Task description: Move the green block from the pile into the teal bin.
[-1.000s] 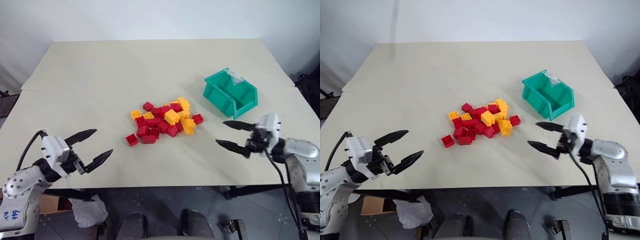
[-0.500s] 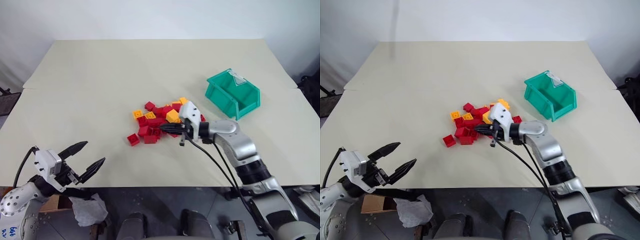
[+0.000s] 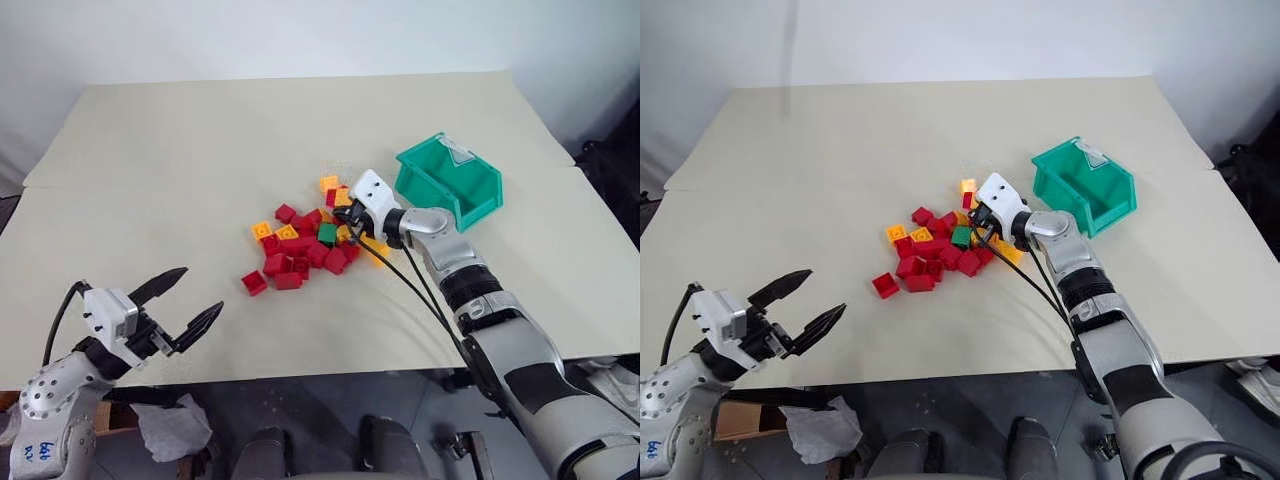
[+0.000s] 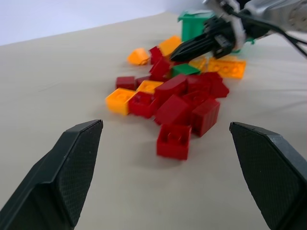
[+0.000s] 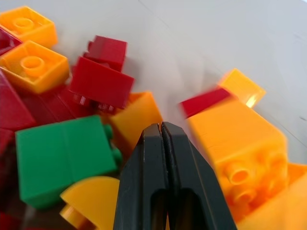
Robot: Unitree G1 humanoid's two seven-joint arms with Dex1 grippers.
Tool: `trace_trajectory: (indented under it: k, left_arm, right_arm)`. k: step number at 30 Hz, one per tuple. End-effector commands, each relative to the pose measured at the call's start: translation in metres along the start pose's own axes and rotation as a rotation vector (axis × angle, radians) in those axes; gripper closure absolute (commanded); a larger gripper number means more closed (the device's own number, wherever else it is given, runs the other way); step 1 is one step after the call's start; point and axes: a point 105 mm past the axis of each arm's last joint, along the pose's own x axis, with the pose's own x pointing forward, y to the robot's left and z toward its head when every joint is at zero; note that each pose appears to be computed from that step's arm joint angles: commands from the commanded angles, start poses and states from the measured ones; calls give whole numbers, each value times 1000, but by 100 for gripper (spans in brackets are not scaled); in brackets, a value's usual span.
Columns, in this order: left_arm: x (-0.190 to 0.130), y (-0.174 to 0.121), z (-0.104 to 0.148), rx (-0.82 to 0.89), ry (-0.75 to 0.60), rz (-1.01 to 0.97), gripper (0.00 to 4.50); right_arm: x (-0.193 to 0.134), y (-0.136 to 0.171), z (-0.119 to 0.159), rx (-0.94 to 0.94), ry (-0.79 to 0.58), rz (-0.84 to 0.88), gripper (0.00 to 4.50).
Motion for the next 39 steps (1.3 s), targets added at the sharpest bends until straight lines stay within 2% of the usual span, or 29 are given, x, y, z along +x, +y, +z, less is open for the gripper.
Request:
trace_trajectory:
  k: [1, 9, 13, 16, 20, 23, 25, 26, 28, 30, 32, 33, 37, 39]
  left_arm:
    - [2, -1, 8, 30, -16, -10, 0]
    - [2, 0, 8, 23, -17, -8, 0]
    - [3, -1, 8, 18, -20, -8, 0]
    - [4, -3, 8, 16, -22, -9, 0]
    - [6, -5, 11, 20, -33, -22, 0]
    - [7, -7, 12, 18, -40, -37, 0]
    - [8, -9, 14, 18, -43, -55, 0]
    - [8, -9, 14, 20, -37, -74, 0]
    - [6, -10, 12, 27, -18, -103, 0]
    - [5, -10, 10, 6, -5, -123, 0]
    - [4, -12, 9, 4, 8, -150, 0]
    - [3, -13, 8, 15, 16, -164, 0]
    - [-2, -15, 5, 21, 43, -207, 0]
    - [-4, -14, 3, 24, 54, -216, 0]
  right_arm:
    - [8, 18, 18, -38, -63, 91, 443]
    - [5, 70, 20, -207, -82, 294, 443]
    - [-4, 82, 15, -251, -64, 356, 443]
    - [-13, 73, 17, -241, -78, 324, 443]
    - [-44, 43, 36, -163, -227, 248, 443]
    - [-63, 24, 36, -84, -248, 199, 443]
    - [-82, 11, 32, -34, -255, 173, 405]
    - [-103, 2, 26, -35, -254, 171, 383]
    - [-133, -9, 13, -33, -212, 161, 321]
    - [-169, -24, -13, 3, -129, 125, 250]
    - [-192, -31, -28, 19, -89, 99, 173]
    - [-200, -32, -35, 10, -62, 102, 154]
    - [-214, -33, -45, 7, -36, 90, 15]
    - [-213, -31, -44, -4, -35, 103, 3]
